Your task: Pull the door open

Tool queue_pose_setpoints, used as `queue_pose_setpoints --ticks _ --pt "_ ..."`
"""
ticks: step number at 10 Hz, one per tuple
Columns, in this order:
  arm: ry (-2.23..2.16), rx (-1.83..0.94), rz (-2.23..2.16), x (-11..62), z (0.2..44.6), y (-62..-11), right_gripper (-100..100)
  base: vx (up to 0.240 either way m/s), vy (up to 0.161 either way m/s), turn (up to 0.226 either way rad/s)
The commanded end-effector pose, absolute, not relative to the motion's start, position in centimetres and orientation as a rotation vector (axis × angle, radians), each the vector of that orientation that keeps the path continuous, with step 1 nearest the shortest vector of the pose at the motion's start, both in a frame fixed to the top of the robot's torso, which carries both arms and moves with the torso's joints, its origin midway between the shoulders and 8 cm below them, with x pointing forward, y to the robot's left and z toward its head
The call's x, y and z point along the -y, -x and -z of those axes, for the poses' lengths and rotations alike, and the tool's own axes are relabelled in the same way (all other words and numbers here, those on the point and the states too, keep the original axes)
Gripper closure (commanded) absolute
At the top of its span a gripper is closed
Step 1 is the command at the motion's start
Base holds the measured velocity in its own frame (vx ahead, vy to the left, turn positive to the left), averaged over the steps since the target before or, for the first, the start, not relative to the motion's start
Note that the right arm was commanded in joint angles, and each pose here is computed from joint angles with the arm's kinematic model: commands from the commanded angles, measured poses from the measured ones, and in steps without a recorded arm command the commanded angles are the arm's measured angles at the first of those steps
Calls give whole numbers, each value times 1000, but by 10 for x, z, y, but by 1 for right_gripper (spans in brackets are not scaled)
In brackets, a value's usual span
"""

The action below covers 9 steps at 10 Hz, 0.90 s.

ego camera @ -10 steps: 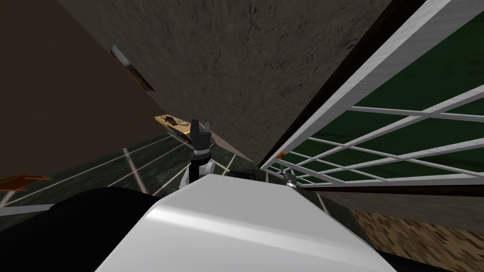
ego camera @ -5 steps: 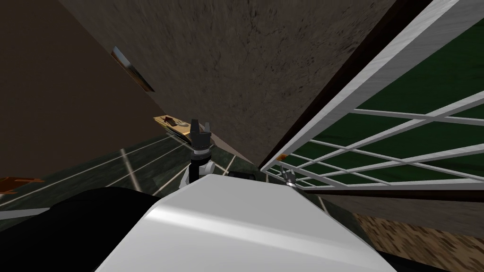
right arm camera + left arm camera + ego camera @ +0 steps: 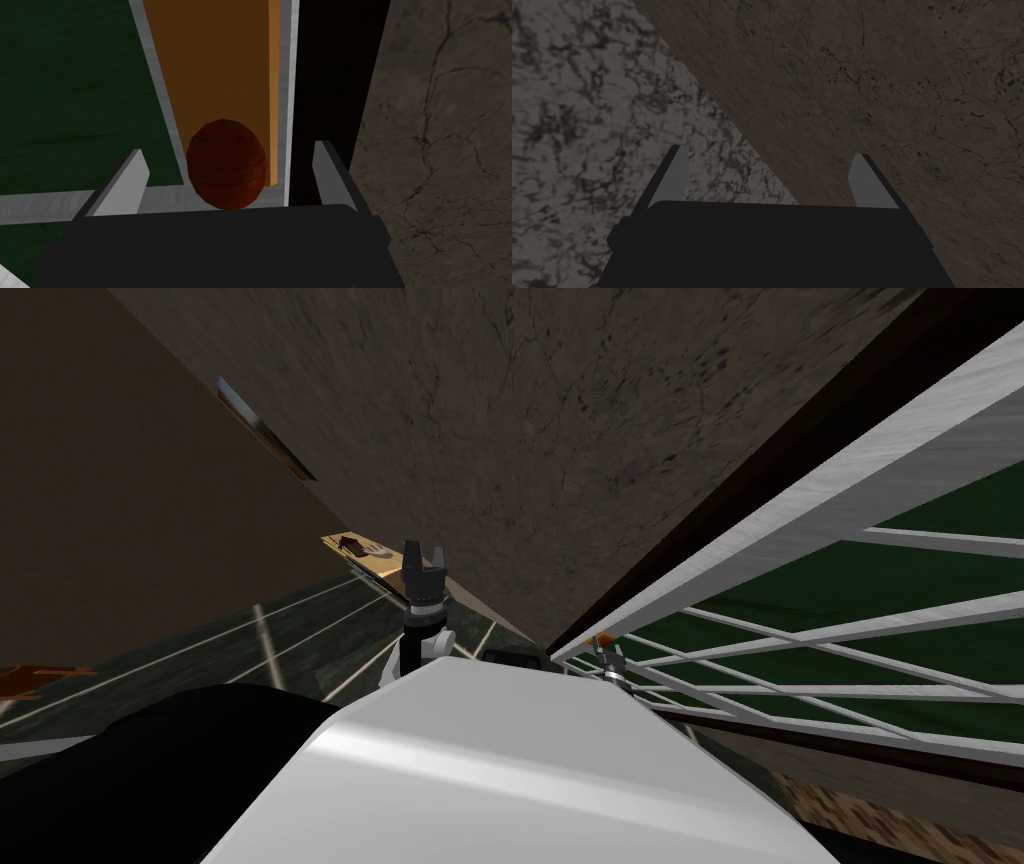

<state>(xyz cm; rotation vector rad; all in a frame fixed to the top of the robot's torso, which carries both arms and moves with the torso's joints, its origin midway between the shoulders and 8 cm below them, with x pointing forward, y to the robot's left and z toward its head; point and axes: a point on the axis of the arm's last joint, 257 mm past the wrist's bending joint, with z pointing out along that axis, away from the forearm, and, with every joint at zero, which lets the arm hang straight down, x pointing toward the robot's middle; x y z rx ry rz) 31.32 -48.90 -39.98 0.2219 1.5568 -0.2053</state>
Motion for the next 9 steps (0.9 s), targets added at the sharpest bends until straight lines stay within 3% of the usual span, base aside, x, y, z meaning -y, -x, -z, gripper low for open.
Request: queue_pose_setpoints --ticks 1,2,9 --pt "-222 -1557 205 489 400 -313 -100 86 -20 -1" --pt "-222 -1557 205 489 400 -313 100 -14 4 -1" --pt "-274 -1550 156 488 401 -314 100 -16 -1 8"
